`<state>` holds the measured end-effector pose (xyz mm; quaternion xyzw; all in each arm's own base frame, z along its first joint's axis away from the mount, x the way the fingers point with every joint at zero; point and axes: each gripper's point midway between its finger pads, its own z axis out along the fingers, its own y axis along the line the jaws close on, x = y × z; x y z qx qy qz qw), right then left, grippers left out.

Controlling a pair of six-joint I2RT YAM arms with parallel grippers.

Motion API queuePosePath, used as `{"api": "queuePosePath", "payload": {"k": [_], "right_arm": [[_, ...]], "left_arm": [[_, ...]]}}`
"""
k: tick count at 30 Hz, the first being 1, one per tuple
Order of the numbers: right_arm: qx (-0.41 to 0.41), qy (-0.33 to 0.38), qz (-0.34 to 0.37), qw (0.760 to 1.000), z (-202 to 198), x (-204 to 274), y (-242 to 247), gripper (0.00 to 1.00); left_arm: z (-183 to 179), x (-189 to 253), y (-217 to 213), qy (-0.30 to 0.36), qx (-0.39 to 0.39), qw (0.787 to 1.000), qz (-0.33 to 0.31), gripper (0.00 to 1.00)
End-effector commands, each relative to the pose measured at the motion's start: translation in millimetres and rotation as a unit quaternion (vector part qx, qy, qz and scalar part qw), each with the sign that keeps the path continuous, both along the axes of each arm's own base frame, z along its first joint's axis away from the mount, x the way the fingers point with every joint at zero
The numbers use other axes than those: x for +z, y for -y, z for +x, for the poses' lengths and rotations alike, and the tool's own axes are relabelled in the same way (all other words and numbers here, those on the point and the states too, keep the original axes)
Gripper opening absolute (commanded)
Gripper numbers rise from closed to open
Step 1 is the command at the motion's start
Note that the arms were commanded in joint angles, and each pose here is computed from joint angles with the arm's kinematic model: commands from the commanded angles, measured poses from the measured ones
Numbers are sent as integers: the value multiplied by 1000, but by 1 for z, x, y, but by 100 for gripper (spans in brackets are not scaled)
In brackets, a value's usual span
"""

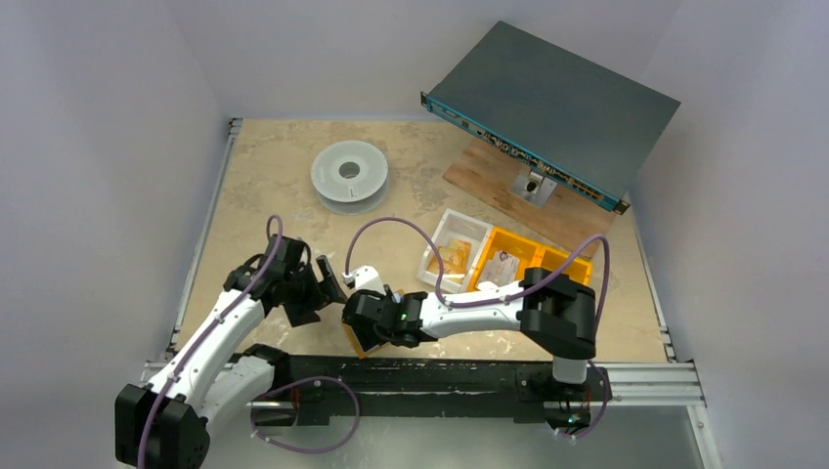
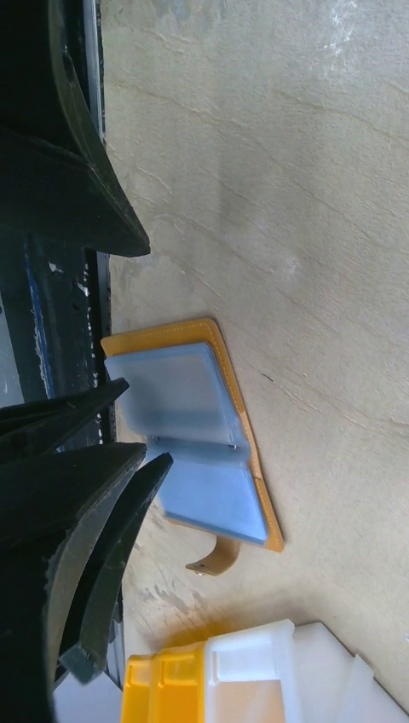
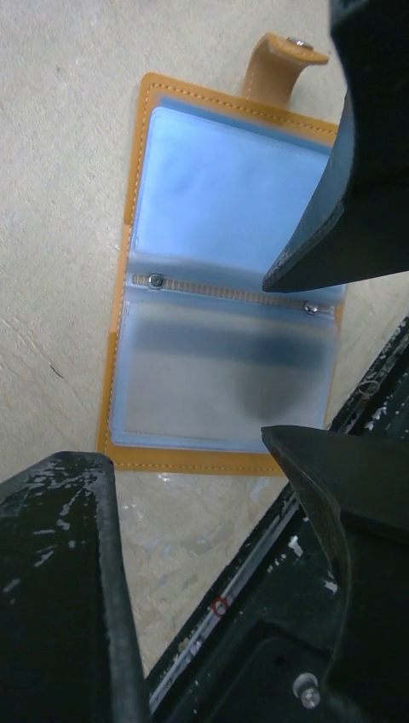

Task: Take the credit cards out of the card holder
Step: Remove the credit card from the card holder.

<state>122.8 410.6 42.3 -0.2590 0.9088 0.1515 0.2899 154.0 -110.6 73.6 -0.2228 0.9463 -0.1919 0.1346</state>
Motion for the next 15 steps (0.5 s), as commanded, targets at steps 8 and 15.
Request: {"api": "queuePosePath", "payload": {"k": [8,15], "right_arm": [[-10,-9,14,1000,1,-6,-23,58],[-30,-39,10,999,-4,-21,-15,40]], "left_arm": [[14,-4,7,3,37,999,-27,80],[10,-7,9,4,37,999,-37,80]]}}
